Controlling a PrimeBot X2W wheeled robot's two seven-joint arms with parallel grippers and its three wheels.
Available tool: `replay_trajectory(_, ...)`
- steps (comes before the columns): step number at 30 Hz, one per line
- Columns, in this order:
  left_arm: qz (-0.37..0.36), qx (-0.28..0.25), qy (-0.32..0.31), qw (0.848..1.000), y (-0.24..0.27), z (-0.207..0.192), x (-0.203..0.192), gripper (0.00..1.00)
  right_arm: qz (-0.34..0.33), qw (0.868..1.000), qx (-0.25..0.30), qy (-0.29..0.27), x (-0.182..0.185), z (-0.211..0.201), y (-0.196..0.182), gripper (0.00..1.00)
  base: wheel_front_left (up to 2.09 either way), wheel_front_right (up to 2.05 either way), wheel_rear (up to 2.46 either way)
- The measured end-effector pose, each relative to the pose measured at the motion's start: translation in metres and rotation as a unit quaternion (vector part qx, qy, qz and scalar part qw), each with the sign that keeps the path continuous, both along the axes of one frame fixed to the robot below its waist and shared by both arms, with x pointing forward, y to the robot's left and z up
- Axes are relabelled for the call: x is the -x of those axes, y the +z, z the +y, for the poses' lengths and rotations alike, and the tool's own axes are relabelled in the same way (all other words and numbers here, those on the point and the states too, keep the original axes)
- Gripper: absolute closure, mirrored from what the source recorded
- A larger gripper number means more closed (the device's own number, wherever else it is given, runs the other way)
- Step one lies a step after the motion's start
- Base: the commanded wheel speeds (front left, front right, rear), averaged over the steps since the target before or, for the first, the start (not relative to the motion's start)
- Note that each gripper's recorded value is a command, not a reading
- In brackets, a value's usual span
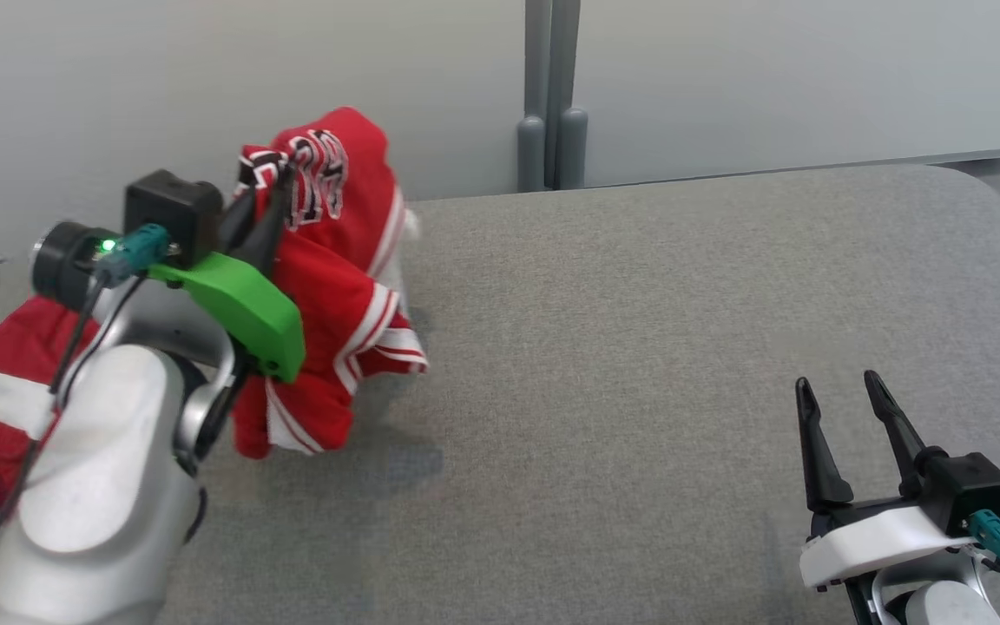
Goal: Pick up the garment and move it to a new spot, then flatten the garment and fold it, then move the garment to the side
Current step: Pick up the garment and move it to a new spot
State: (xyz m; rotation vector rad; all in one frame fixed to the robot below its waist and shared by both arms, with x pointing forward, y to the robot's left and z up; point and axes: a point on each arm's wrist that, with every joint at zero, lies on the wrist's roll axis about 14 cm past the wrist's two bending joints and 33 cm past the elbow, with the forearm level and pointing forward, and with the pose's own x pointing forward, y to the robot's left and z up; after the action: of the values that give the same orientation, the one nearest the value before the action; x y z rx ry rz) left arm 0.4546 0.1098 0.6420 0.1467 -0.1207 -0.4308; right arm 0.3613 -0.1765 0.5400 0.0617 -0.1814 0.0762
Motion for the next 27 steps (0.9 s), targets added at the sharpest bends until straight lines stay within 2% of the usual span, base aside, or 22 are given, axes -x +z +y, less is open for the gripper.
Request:
replay_trajectory(5,0.012,0.043,-0.075,0.996,-0.003,-0.074,0.015,1.0,-0.004,0.999,0.004,-0.037,0.013,-0.024,0.002,0.0,0.0,0.0,0.0)
replay_trajectory(12,0.031,0.096,-0.169,0.98,-0.005,-0.165,0.042,1.0,0.001,0.998,0.009,-0.066,0.027,-0.042,-0.002,0.0,0.0,0.0,0.0)
replay_trajectory(22,0.078,0.108,-0.273,0.953,-0.027,-0.235,0.077,1.0,0.017,0.995,0.009,-0.096,0.041,-0.059,-0.011,0.0,0.0,0.0,0.0)
replay_trajectory(24,0.099,0.107,-0.266,0.953,-0.04,-0.238,0.07,1.0,0.02,0.995,0.01,-0.1,0.041,-0.061,-0.012,0.0,0.0,0.0,0.0)
replay_trajectory(27,0.134,0.074,-0.242,0.958,-0.074,-0.231,0.053,1.0,0.02,0.994,0.012,-0.106,0.038,-0.065,-0.011,0.0,0.0,0.0,0.0)
